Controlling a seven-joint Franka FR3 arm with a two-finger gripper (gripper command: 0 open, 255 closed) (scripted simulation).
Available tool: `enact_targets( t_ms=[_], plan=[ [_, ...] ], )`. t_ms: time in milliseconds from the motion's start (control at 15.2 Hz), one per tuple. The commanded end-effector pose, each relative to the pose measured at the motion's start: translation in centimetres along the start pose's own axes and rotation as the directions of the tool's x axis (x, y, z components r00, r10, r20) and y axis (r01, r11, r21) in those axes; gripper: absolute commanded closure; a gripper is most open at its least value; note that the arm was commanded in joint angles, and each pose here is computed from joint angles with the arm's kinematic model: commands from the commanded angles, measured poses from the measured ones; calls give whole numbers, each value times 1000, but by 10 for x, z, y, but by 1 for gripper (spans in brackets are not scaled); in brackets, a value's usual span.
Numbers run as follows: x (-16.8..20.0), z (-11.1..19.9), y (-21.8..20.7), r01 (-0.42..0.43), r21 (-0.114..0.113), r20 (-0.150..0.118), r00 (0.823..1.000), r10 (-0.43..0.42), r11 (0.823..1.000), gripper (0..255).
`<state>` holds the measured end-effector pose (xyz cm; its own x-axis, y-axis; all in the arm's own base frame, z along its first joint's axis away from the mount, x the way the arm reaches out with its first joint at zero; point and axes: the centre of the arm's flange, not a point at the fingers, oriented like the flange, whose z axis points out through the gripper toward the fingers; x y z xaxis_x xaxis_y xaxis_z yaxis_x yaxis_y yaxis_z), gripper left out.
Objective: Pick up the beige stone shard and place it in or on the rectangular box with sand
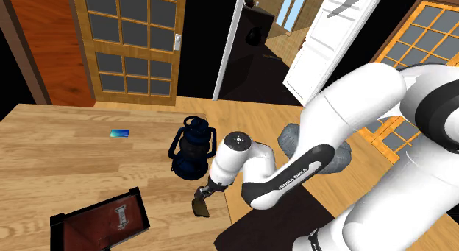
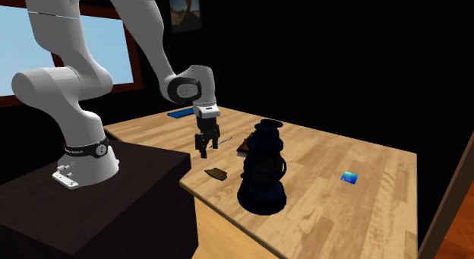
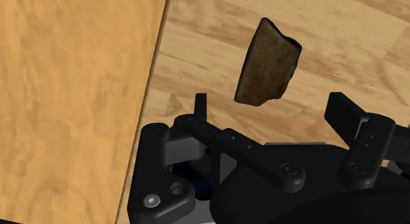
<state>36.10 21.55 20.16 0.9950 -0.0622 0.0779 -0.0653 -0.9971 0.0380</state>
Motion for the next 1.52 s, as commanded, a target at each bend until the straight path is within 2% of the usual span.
enact_targets(
  t_ms=[0,198,726,1254,1320,1452],
  plan=[
    [2,26,-13,-7,-8,-5,1000,7,1000,0],
    [5,62,-30,-24,-19,-7,1000,24,1000,0],
    [6,106,-32,-26,-20,-7,1000,25,999,0],
    [6,106,-32,-26,-20,-7,1000,25,999,0],
    [6,106,-32,-26,-20,-7,1000,25,999,255],
    [6,106,-32,-26,-20,-7,1000,25,999,255]
  ],
)
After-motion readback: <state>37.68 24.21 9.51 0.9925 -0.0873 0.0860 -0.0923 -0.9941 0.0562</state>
